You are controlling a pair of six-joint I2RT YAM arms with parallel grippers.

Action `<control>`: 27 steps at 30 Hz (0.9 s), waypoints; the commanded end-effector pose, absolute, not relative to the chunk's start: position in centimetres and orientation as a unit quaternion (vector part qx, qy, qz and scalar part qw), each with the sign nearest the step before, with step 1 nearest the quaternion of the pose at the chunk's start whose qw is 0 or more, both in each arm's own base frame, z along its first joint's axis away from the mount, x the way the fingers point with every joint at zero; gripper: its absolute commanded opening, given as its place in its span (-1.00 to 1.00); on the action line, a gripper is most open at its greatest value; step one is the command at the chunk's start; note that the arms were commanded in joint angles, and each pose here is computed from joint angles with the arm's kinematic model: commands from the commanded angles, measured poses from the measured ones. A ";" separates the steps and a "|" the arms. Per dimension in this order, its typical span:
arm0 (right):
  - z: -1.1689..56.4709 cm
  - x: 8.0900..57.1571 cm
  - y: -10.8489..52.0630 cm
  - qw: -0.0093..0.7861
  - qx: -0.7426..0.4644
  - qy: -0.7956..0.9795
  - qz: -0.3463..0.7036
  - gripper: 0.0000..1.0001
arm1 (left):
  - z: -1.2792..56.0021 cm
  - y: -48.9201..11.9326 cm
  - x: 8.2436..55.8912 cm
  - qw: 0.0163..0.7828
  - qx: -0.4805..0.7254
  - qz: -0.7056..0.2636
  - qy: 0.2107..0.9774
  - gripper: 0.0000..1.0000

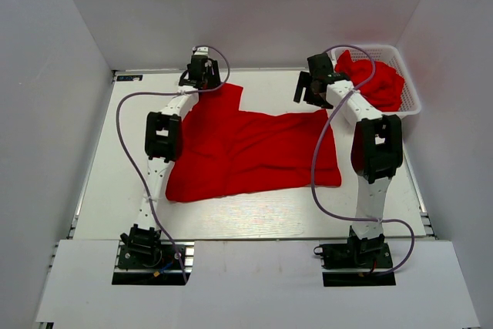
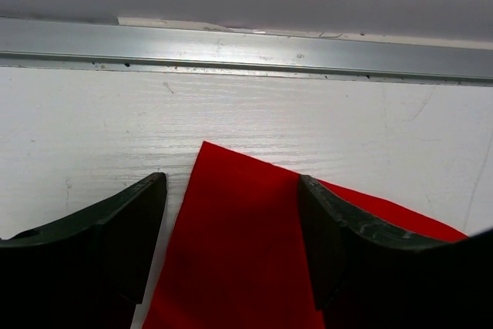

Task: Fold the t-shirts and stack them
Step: Grap the side of the flattened tshirt furthest away from the robot with both arms

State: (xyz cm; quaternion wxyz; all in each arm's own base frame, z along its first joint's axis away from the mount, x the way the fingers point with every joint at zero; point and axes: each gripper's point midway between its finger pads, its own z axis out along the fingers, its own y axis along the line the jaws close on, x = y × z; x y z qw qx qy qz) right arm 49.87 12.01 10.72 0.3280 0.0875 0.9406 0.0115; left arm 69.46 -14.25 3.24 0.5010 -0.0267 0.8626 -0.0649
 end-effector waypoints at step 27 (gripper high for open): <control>10.7 51.2 10.4 0.318 0.190 0.928 -0.030 0.74 | 2.4 -12.4 65.1 0.449 -0.027 0.041 0.892 -1.00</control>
